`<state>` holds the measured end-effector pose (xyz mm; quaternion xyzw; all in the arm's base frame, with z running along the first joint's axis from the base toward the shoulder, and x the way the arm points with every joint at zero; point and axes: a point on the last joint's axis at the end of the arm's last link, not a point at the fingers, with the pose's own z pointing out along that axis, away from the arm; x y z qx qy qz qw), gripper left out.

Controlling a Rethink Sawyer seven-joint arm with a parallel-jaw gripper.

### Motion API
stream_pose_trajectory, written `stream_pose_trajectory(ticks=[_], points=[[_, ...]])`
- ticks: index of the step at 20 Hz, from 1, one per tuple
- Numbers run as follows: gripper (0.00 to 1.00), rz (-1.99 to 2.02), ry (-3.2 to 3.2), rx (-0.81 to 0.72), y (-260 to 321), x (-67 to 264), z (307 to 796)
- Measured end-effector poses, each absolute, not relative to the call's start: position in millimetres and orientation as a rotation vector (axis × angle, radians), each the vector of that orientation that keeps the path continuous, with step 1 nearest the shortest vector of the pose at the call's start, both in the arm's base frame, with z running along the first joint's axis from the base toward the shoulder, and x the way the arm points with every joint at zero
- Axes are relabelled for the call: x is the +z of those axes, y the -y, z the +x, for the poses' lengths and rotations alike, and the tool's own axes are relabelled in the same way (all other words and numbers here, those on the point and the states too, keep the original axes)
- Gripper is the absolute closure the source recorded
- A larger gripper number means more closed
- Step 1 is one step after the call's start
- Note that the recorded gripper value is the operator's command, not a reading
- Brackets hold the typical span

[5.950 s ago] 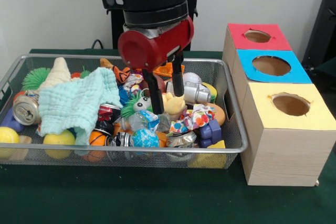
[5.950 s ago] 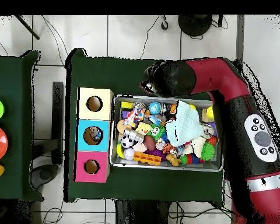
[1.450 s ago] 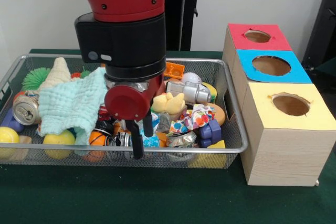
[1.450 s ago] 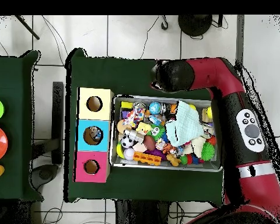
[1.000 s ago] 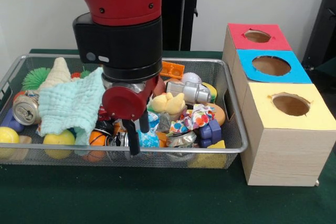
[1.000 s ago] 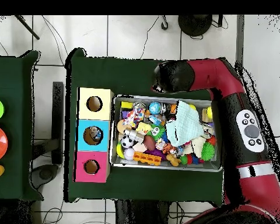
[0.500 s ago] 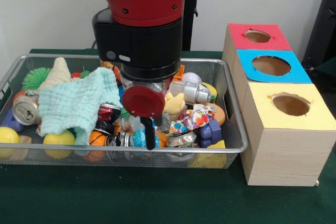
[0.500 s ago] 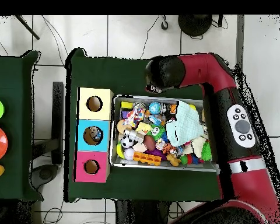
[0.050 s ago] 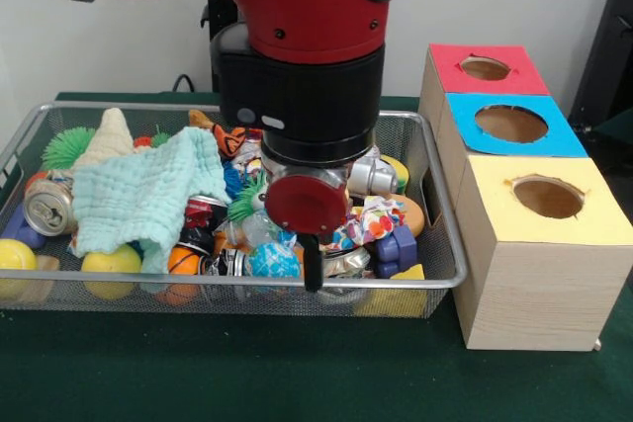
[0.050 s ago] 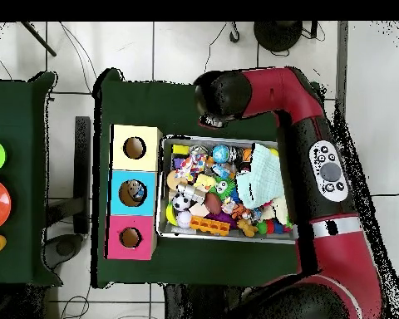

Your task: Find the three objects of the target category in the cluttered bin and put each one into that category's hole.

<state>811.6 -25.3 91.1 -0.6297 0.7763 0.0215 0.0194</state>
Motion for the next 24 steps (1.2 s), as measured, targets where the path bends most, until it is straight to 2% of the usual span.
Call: stream_pose_trajectory(ticks=[13, 24], points=[[0.0, -1.976, -2.515, 0.08, 55, 68, 793], [0.0, -1.949, -2.59, 0.098, 135, 50, 727]])
